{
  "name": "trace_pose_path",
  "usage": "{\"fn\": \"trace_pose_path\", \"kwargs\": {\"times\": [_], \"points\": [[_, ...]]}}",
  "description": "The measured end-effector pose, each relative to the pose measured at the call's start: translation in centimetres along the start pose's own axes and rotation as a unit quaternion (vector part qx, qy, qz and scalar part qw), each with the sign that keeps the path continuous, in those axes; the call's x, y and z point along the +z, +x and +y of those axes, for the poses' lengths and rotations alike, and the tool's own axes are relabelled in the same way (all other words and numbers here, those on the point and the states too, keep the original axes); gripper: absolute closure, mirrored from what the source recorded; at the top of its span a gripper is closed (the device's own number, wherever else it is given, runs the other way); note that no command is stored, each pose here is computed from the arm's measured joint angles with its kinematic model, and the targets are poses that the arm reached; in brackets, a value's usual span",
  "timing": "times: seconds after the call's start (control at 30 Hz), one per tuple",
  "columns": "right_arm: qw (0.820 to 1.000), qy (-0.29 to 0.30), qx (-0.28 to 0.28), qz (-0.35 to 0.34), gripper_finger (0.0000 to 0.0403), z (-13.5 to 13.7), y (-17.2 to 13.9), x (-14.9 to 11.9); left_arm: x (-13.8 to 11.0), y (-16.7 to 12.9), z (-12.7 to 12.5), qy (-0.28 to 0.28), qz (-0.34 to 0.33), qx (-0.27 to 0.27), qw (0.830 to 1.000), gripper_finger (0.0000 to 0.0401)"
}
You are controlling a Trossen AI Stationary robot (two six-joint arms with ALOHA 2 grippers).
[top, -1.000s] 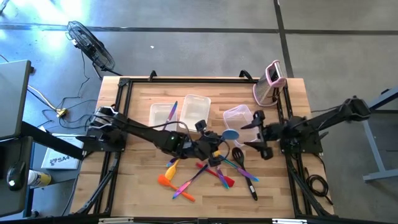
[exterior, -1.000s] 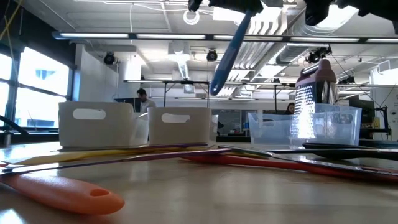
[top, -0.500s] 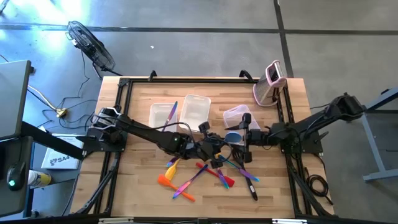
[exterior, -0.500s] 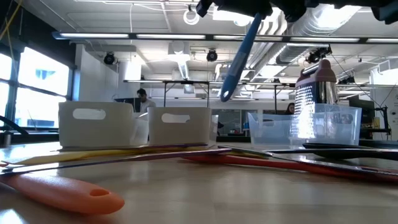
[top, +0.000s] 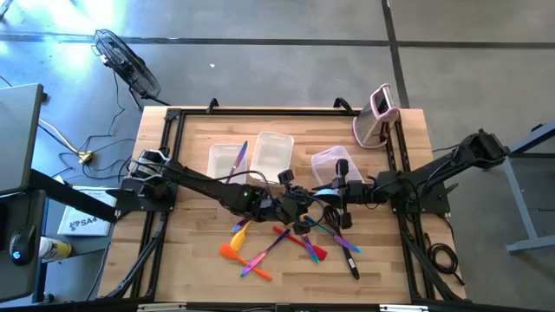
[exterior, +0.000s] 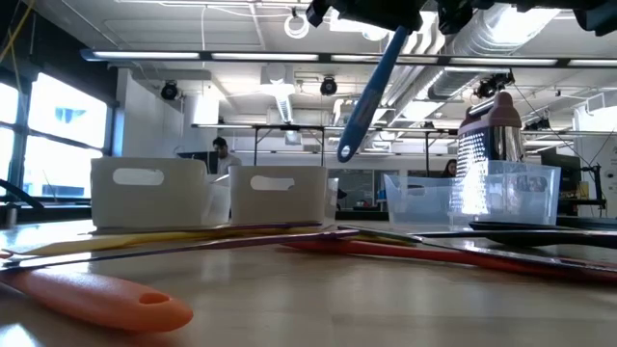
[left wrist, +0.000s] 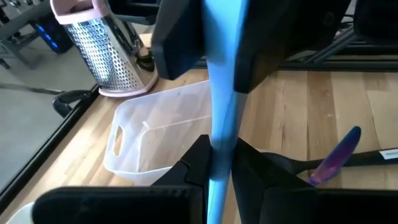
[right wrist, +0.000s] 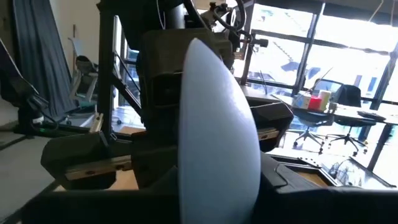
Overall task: Pick & Place Kitchen Items
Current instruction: Put the blue serving spoon into the transparent bin
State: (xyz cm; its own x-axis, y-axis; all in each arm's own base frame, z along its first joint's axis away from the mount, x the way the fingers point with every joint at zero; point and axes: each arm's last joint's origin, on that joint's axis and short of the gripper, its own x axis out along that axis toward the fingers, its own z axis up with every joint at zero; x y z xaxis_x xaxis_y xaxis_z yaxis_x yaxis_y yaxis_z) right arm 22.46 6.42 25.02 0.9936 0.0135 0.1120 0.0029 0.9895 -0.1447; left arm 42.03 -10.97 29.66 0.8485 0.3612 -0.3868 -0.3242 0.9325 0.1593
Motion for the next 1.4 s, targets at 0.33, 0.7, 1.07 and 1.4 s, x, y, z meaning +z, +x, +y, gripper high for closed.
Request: {"fn": "trace_pose_path", "kwargs": {"times": [0.33, 0.7, 1.07, 1.4], "points": [[1.0, -0.019, -0.005, 0.016, 0.0346, 0.0, -0.2, -0.2, -0.3, -0.1, -0.1, -0.002, 0.017, -0.019, 1.0, 0.0269], [0.989, -0.084, -0.117, 0.036, 0.0346, -0.7, -4.2, 3.0, 0.6, -3.2, -0.8, -0.021, 0.035, -0.122, 0.992, 0.02], [0.981, -0.05, -0.167, 0.089, 0.0346, -1.6, -8.0, 3.5, -1.1, -5.1, -1.4, -0.014, 0.116, -0.11, 0.987, 0.0199], [0.986, 0.018, -0.152, 0.06, 0.0346, -1.9, -8.6, 4.1, -1.2, -5.1, -1.3, -0.015, 0.123, -0.104, 0.987, 0.0199]]}}
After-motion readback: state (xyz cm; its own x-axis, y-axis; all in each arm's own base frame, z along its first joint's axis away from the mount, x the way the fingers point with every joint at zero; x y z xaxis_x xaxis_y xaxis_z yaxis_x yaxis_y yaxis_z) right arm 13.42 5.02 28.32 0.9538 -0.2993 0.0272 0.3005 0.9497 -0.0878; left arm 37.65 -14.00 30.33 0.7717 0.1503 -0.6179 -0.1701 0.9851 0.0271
